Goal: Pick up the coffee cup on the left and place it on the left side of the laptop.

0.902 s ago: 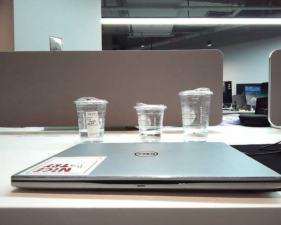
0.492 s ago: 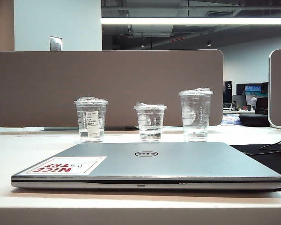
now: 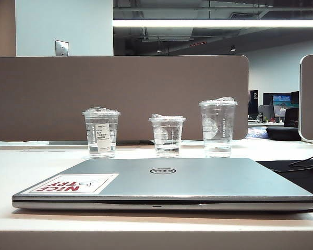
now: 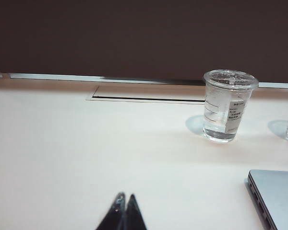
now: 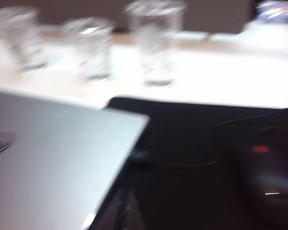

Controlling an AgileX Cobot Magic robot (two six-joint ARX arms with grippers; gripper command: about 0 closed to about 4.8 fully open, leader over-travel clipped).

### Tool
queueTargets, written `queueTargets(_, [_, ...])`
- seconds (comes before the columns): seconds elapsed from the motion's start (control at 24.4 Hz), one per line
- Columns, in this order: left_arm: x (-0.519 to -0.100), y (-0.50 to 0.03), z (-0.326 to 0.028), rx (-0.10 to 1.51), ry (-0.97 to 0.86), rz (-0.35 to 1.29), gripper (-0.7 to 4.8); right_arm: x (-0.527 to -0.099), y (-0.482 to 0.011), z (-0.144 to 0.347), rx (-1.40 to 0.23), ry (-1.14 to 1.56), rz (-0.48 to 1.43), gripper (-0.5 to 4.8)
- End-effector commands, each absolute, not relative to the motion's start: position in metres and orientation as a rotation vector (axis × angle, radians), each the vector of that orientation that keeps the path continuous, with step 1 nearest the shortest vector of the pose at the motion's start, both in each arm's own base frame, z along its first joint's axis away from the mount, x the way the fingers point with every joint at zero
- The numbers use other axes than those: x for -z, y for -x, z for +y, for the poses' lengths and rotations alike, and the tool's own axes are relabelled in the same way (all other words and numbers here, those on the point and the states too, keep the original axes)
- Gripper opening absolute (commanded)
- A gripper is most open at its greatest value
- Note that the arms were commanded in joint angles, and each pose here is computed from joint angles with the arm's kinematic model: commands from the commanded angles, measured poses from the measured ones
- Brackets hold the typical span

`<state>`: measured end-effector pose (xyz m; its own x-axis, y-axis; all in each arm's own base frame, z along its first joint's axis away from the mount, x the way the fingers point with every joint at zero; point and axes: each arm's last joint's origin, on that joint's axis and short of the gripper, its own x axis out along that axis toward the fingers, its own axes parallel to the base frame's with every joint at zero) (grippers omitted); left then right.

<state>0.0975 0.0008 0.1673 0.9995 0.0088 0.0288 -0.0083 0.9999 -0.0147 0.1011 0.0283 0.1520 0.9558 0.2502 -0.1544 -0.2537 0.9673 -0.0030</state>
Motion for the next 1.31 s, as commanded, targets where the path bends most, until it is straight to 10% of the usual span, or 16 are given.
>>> queueTargets(0.04, [-0.17,-0.097,0.001,-0.004,0.011,-0.046,-0.05,-0.148,-0.101,0.037,-0.334,0.038,0.189,-0.05])
queueTargets(0.49, [-0.2,-0.094,-0.001,0.048,0.052,-0.325,-0.06,-0.142,-0.098,0.05,-0.454,0.066,0.254,-0.05])
queueTargets(0.98, [-0.23,-0.179,-0.003,0.129,-0.16,-0.16,0.1,-0.142,-0.098,0.05,-0.455,0.067,0.254,-0.05])
queueTargets(1.11, [-0.219,-0.247,-0.004,0.194,-0.159,-0.119,2.46,-0.142,-0.098,0.05,-0.454,0.066,0.254,-0.05])
queueTargets(1.31, [-0.192,-0.312,-0.007,0.319,-0.146,-0.019,4.18,-0.142,-0.098,0.05,-0.453,0.066,0.255,-0.05])
